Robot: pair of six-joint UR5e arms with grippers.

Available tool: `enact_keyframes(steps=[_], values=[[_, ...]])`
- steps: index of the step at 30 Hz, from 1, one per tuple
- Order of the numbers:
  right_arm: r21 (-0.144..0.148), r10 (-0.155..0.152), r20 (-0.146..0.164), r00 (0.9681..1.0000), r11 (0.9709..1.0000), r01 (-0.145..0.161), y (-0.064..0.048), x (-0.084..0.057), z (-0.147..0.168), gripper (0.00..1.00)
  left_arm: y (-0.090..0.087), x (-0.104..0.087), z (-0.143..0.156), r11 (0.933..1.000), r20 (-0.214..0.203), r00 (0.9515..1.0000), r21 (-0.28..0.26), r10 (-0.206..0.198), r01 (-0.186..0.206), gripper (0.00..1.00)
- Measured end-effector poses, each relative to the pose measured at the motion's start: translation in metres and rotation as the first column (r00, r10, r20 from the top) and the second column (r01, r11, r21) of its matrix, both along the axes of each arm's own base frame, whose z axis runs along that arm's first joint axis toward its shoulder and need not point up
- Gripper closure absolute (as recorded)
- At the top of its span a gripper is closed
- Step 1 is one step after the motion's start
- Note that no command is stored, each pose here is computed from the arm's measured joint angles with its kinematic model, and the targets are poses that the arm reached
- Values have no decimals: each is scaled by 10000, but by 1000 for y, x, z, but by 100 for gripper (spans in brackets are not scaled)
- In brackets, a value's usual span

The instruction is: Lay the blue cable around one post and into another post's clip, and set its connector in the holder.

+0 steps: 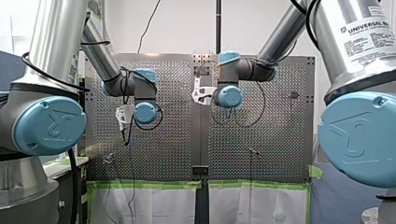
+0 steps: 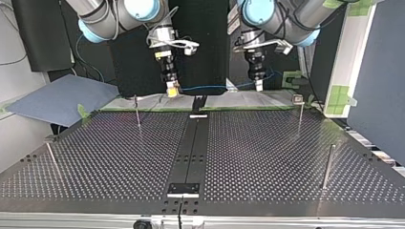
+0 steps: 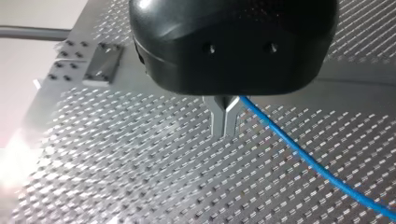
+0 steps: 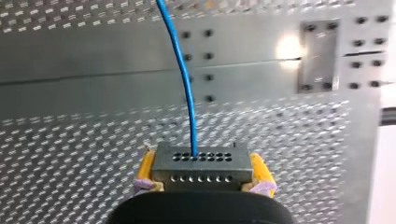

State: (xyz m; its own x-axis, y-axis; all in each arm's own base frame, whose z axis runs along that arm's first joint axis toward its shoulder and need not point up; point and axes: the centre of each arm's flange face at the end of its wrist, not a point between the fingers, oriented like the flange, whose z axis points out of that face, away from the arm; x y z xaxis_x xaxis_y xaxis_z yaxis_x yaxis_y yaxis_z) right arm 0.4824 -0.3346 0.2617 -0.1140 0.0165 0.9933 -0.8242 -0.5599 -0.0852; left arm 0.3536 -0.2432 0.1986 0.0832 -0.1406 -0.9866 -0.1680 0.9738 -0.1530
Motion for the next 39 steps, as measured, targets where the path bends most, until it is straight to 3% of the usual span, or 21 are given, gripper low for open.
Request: enact_keyframes(steps=[4, 9, 18, 23, 26, 31, 35, 39], values=[[-395, 146, 237, 9996, 9991, -136, -1, 5, 33, 100, 13, 9, 17, 9994, 268, 9991, -150, 326, -322, 98], [-953, 314, 661, 9973, 9951, -250, 0, 8, 73, 100, 29, 19, 39, 9954, 709, 9941, -540, 826, -788, 98], [-1730, 653, 1295, 9894, 9840, -424, 14, 6, 136, 100, 60, 31, 77, 9823, 1531, 9749, -1195, 1617, -1441, 98], [-2173, 890, 1650, 9823, 9747, -518, 25, 4, 169, 100, 77, 36, 102, 9727, 1954, 9599, -1561, 2010, -1719, 98], [-2270, 1026, 1712, 9799, 9719, -621, 29, 7, 175, 100, 84, 37, 118, 9675, 2158, 9518, -1758, 2181, -1818, 98], [-2175, 1277, 1558, 9795, 9717, -921, 32, 21, 167, 100, 95, 37, 139, 9592, 2457, 9388, -2070, 2414, -1924, 98], [-2068, 1471, 1347, 9799, 9713, -1174, 34, 35, 155, 100, 102, 40, 148, 9537, 2514, 9327, -2200, 2585, -2051, 98], [-2013, 1654, 1307, 9775, 9699, -1372, 36, 47, 144, 100, 109, 44, 155, 9485, 2537, 9277, -2306, 2739, -2170, 98]])
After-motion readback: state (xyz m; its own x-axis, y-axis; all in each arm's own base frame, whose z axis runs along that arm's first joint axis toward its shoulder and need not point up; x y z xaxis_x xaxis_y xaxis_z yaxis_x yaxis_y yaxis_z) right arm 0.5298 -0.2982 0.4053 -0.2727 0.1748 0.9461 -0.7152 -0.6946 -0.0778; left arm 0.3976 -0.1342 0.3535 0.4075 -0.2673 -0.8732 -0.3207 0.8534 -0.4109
